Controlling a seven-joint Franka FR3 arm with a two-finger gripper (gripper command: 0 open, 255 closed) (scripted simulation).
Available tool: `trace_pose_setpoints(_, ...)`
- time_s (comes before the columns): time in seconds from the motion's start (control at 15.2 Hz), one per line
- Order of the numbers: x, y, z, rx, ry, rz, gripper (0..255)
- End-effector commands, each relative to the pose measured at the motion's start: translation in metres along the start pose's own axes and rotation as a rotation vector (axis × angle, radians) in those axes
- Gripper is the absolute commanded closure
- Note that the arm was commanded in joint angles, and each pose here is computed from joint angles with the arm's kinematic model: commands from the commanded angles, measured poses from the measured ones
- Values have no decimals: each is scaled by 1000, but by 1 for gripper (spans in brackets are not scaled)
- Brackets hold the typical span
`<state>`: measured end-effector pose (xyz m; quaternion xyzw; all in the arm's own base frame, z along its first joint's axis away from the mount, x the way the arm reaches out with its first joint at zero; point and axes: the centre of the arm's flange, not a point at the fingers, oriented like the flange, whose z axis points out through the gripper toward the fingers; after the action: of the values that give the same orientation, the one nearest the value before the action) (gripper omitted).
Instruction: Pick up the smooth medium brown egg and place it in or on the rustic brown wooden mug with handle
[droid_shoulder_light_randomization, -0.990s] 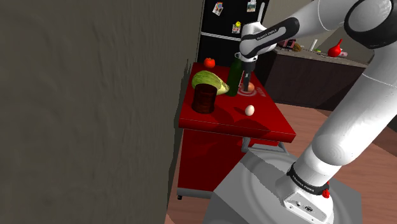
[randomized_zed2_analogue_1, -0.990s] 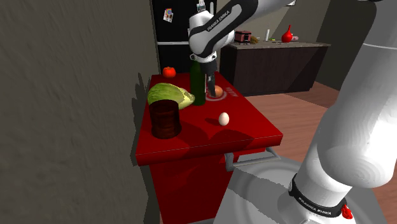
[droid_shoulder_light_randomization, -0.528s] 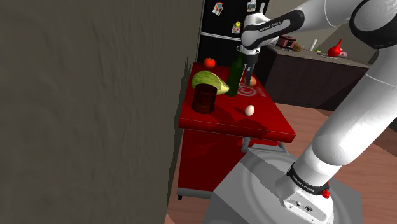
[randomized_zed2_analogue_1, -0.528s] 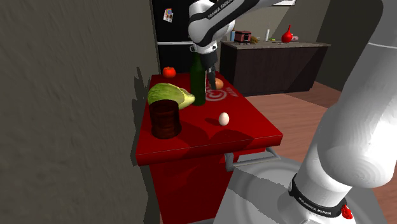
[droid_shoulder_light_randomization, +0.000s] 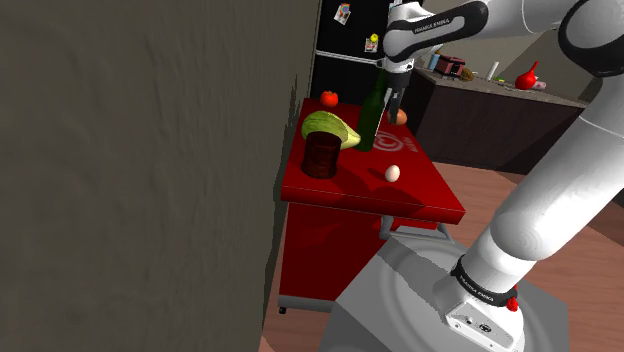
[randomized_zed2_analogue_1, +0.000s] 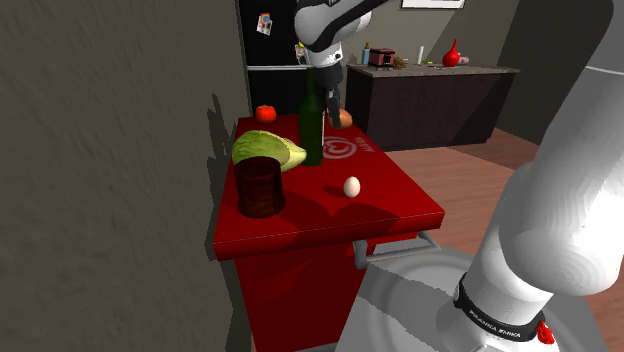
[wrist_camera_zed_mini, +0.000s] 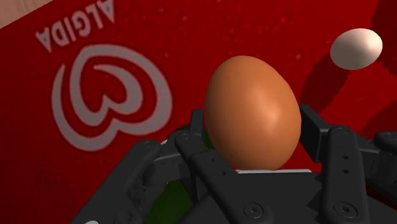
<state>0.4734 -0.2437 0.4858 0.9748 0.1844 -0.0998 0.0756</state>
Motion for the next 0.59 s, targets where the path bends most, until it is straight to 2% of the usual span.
trace_pose_setpoints(0.0,-2,0,-11,0,0,0,255)
trace_pose_setpoints(0.26,-6,2,-28,0,0,0,255)
trace_pose_setpoints(0.53,33,-31,-41,0,0,0,255)
